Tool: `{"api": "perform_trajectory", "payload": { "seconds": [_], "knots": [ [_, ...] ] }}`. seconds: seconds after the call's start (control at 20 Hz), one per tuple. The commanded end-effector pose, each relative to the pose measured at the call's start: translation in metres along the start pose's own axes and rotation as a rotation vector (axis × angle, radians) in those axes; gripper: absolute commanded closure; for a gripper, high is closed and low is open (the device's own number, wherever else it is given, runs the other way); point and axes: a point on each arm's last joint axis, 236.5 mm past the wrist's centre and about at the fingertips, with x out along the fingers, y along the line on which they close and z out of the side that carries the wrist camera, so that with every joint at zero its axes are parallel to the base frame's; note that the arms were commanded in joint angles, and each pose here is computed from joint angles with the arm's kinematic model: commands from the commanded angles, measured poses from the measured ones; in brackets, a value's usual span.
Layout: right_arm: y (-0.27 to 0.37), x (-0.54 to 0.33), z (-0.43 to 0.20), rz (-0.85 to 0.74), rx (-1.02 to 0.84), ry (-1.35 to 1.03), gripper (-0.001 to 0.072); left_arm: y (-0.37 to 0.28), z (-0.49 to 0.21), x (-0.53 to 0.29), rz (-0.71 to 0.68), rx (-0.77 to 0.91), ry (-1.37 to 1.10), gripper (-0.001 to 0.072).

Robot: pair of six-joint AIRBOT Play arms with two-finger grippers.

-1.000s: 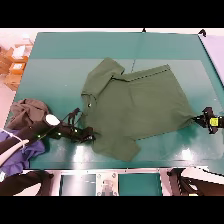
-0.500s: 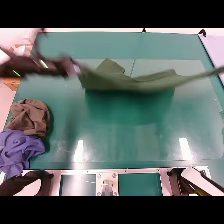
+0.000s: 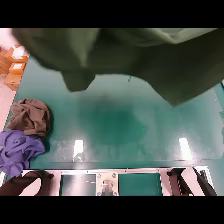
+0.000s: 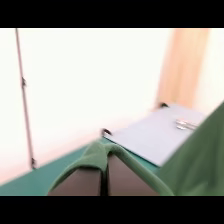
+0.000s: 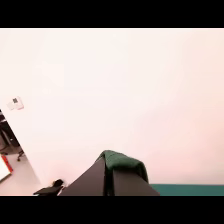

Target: Fold the shirts.

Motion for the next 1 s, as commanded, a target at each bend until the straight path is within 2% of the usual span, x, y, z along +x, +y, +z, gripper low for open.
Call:
{"api": "perform_trajectory", "payload": {
  "seconds": [0.0,0.1,0.3,0.7,0.85,0.95],
  "knots": [
    [0.018,-0.003,0.007,-0.031,-0.084,-0.016,0.0697,0.018,0.024,-0.040,0.222,0.126,-0.049,0.0685],
    [-0.009,-0.004,-0.002,-0.115,-0.088,0.020,0.0696,0.043,0.002,-0.040,0.302,0.106,0.034,0.0685],
    [-0.084,0.002,-0.053,-0.231,0.031,0.133,0.0697,0.099,-0.105,0.000,0.317,-0.052,0.284,0.0685],
    [-0.280,0.061,-0.322,-0.422,0.429,0.527,0.0697,0.213,-0.430,0.086,0.272,-0.488,0.819,0.0684],
    [-0.341,0.061,-0.414,-0.497,0.602,0.650,0.0697,0.243,-0.531,0.101,0.301,-0.630,0.886,0.0684],
    [-0.371,0.060,-0.456,-0.526,0.700,0.697,0.0697,0.260,-0.573,0.103,0.345,-0.680,0.889,0.0684]
  ]
}}
